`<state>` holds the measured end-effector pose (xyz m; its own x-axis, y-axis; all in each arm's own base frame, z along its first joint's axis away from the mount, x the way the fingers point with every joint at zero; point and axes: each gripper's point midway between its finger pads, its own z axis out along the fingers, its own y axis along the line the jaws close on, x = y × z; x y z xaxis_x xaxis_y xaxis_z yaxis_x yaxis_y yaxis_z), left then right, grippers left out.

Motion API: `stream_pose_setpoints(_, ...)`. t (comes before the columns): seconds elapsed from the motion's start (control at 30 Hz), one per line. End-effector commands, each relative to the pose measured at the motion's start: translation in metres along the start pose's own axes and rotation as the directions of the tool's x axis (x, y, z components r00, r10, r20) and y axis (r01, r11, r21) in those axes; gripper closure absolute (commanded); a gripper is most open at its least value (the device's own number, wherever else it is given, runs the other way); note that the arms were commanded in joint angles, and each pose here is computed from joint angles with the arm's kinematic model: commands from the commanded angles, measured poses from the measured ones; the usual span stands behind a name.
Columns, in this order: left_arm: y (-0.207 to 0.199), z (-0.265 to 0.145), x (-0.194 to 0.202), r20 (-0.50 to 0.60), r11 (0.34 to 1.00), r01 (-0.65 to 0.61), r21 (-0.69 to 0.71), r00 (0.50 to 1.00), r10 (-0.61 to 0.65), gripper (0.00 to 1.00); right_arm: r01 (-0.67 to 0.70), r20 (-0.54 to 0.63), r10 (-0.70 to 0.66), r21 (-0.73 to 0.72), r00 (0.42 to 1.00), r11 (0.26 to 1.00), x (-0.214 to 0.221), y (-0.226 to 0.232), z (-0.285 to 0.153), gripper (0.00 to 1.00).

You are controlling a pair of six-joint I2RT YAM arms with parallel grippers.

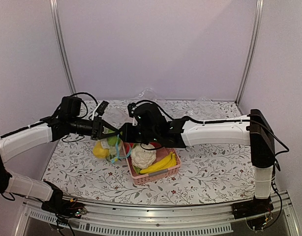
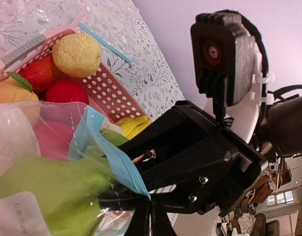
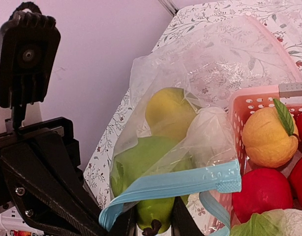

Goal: Place the food in the zip-top bag and seal the zipper
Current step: Place the fake fruit in the zipper food storage bag.

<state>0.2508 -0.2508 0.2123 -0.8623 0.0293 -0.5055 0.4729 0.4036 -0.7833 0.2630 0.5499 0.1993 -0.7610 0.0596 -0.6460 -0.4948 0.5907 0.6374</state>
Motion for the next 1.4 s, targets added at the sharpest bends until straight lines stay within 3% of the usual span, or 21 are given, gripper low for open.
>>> stream_pose_setpoints(0.0, -0.023, 0.004, 0.000, 0.021, 0.997, 0.010, 0.072, 1.000, -0.011, 1.00, -0.024, 0.047, 0.027, -0.066, 0.999, 0.998, -0.007, 0.007, 0.011, 0.81)
stream_pose_setpoints(0.6, -0.033, -0.004, -0.020, 0.133, 0.994, 0.061, 0.092, 0.988, -0.073, 1.00, -0.060, -0.020, 0.058, -0.084, 0.998, 0.995, 0.015, -0.004, 0.027, 0.72)
stream_pose_setpoints(0.8, -0.024, -0.008, -0.020, 0.145, 0.996, 0.071, 0.057, 0.986, -0.079, 1.00, -0.034, -0.027, 0.031, -0.085, 0.999, 0.996, 0.013, -0.001, 0.022, 0.64)
stream_pose_setpoints(1.03, 0.014, -0.028, -0.016, 0.142, 0.992, 0.095, -0.077, 0.986, -0.084, 1.00, 0.035, -0.013, -0.036, -0.114, 0.999, 0.993, -0.006, 0.021, -0.012, 0.48)
stream_pose_setpoints(1.17, 0.026, -0.030, -0.009, 0.111, 0.989, 0.107, -0.100, 0.989, -0.096, 1.00, 0.078, -0.003, -0.080, -0.139, 0.997, 0.987, -0.020, 0.037, -0.043, 0.41)
stream_pose_setpoints(1.37, 0.030, -0.024, -0.004, 0.070, 0.990, 0.118, -0.077, 0.991, -0.112, 1.00, 0.112, -0.058, -0.115, -0.051, 0.992, 0.992, -0.010, 0.019, -0.065, 0.35)
